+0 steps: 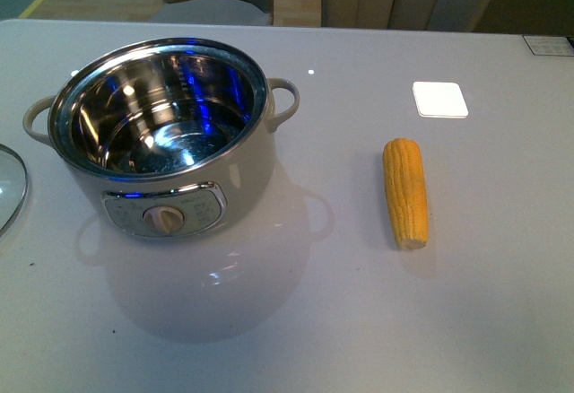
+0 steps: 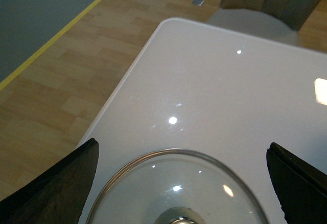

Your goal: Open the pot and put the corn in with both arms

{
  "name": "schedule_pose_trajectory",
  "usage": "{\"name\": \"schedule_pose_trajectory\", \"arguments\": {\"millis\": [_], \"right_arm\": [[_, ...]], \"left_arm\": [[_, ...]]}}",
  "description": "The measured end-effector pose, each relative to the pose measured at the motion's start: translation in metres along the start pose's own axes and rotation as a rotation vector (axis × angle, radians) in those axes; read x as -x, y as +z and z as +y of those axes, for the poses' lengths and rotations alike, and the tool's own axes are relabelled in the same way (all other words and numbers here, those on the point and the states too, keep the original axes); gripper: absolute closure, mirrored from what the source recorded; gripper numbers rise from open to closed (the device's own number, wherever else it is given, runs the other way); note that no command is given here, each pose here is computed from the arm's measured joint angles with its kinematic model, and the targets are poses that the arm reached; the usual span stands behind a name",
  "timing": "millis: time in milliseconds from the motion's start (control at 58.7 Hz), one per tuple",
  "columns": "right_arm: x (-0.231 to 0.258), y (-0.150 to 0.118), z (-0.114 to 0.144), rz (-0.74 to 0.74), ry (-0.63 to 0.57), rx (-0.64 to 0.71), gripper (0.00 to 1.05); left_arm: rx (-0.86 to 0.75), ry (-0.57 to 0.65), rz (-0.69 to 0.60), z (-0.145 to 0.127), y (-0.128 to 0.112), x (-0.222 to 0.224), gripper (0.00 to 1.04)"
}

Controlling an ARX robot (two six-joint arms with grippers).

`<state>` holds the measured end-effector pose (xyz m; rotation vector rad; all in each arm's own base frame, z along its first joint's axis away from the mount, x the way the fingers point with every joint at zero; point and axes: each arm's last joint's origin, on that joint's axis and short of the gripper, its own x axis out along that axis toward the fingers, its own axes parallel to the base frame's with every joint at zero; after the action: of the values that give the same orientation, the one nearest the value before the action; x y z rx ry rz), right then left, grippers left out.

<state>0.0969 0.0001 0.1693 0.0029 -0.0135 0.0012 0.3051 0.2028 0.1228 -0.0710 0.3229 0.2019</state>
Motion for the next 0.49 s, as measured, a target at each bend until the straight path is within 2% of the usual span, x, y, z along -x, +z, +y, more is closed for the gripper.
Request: {"name": "schedule_pose_trajectory", "arguments": {"millis": [204,494], "right_arm": [[0.000,0.000,0.000,0.000,0.000,0.000,0.09],[0.000,0.000,0.000,0.000,0.000,0.000,0.09]], "left_arm": [[-0.030,-0.067,-0.076,-0.040,0.028,0.039,0.07],[-0.023,-0.203,-0.101,-0.117,0.038,0.090,0.07]]}}
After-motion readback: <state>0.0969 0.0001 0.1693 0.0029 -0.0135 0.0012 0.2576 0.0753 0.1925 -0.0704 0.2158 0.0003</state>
